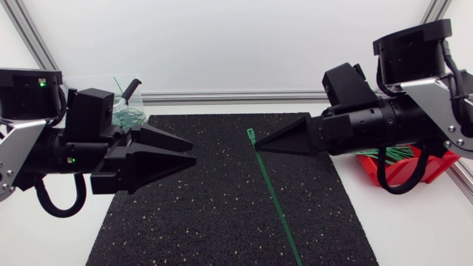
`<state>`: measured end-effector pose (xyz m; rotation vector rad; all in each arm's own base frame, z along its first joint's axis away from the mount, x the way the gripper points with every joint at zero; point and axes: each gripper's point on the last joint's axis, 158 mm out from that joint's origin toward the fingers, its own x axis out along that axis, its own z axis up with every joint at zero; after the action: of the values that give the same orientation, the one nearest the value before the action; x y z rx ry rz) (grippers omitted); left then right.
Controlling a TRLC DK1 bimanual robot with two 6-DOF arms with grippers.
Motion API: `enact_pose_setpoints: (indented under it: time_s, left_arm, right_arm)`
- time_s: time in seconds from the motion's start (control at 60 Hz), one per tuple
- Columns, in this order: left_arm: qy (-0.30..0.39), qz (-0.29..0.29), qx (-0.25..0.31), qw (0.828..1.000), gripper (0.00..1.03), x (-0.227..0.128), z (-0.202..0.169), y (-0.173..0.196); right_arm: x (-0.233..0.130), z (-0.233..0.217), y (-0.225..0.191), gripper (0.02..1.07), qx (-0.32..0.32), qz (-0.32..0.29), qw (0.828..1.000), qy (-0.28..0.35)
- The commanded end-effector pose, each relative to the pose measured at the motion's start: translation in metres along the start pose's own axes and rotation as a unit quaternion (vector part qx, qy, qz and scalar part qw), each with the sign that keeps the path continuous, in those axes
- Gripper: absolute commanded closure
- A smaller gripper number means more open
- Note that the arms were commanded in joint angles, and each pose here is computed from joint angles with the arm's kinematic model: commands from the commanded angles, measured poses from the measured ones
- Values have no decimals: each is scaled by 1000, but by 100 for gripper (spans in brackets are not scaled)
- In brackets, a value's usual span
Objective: Take a green cable tie from the red box, thread the tail through the head to close it, then place it in the transparent bin on the left.
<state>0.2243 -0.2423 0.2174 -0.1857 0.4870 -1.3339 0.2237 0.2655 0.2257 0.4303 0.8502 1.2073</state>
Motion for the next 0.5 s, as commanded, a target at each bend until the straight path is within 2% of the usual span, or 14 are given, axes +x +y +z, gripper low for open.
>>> enact_pose_setpoints:
  time_s: [0.0,0.283,0.483]
  left_arm:
    - [6,-25,-27,999,33,7,6,2]
    - [12,-77,-33,996,33,26,6,-7]
    - [-15,-118,-60,991,34,34,30,-24]
  right_arm:
    - [6,5,1,101,-7,5,1000,-1]
    - [22,17,5,101,-31,20,999,-4]
    - [22,28,17,101,-34,32,999,-18]
